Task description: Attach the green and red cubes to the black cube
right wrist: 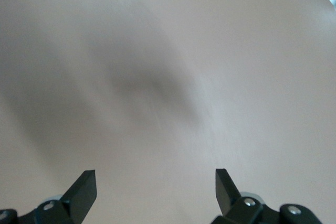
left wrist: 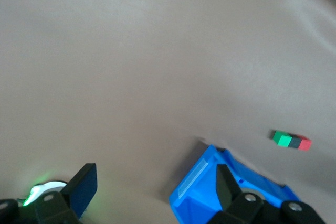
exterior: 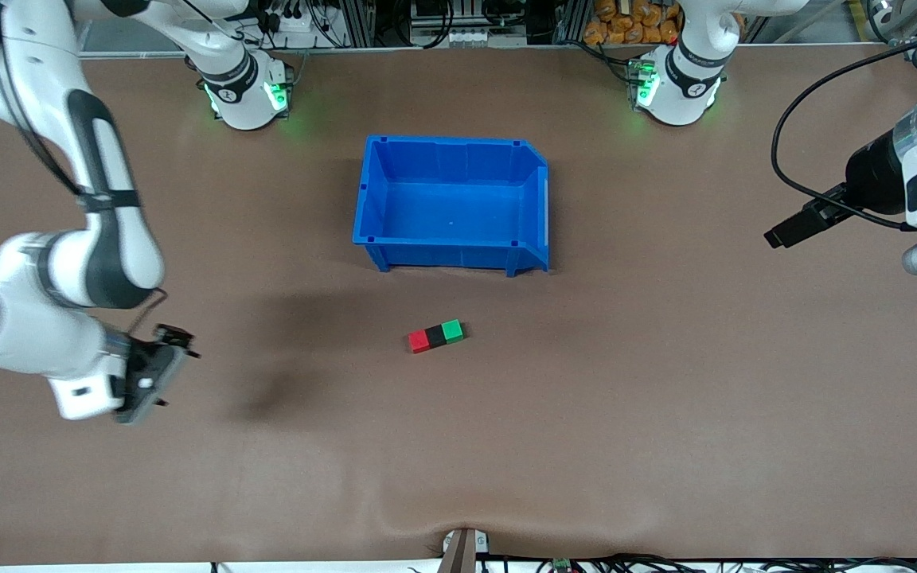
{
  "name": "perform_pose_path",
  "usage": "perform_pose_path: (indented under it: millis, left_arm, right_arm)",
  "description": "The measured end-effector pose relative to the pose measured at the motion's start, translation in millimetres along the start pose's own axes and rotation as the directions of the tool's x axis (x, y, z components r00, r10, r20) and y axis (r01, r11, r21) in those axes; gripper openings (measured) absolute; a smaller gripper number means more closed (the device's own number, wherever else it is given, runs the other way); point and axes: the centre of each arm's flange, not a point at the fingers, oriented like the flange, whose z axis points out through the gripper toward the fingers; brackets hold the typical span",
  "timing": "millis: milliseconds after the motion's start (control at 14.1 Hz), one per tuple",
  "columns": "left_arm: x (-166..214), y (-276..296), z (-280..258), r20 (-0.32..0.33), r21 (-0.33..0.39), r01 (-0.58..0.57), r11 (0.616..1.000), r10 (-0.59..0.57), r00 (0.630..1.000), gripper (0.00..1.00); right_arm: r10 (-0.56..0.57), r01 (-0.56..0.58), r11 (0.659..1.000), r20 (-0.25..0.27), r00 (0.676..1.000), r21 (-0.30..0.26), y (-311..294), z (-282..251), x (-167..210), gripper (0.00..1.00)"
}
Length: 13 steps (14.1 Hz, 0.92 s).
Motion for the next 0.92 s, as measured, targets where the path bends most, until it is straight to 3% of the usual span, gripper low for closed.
perform_pose_path:
  millis: [212,496,566,779,920]
  left_arm:
    - [-1,-12,-13,-0.018,-0.013,-0.068,0.998,0.067,0.998,1.00]
    - [-14,-43,-22,-0.032,-0.022,-0.155,0.988,0.155,0.987,1.00]
    - [-22,-50,-18,-0.040,-0.027,-0.166,0.986,0.165,0.986,1.00]
    - [-53,-75,-3,-0.038,-0.026,-0.256,0.966,0.255,0.966,1.00]
    - [-67,-88,4,-0.036,-0.006,-0.300,0.954,0.300,0.953,1.00]
  right_arm:
    - [0.219,-0.222,0.973,0.055,0.974,0.062,-11,-55,-31,1.00]
    - [0.454,-0.467,0.880,0.134,0.881,0.087,-51,-134,-49,1.00]
    - [0.502,-0.515,0.854,0.135,0.854,0.078,-58,-151,-55,1.00]
    - [0.627,-0.630,0.776,0.071,0.776,0.031,-67,-201,-72,1.00]
    - [0.670,-0.671,0.741,0.037,0.741,0.017,-82,-230,-74,1.00]
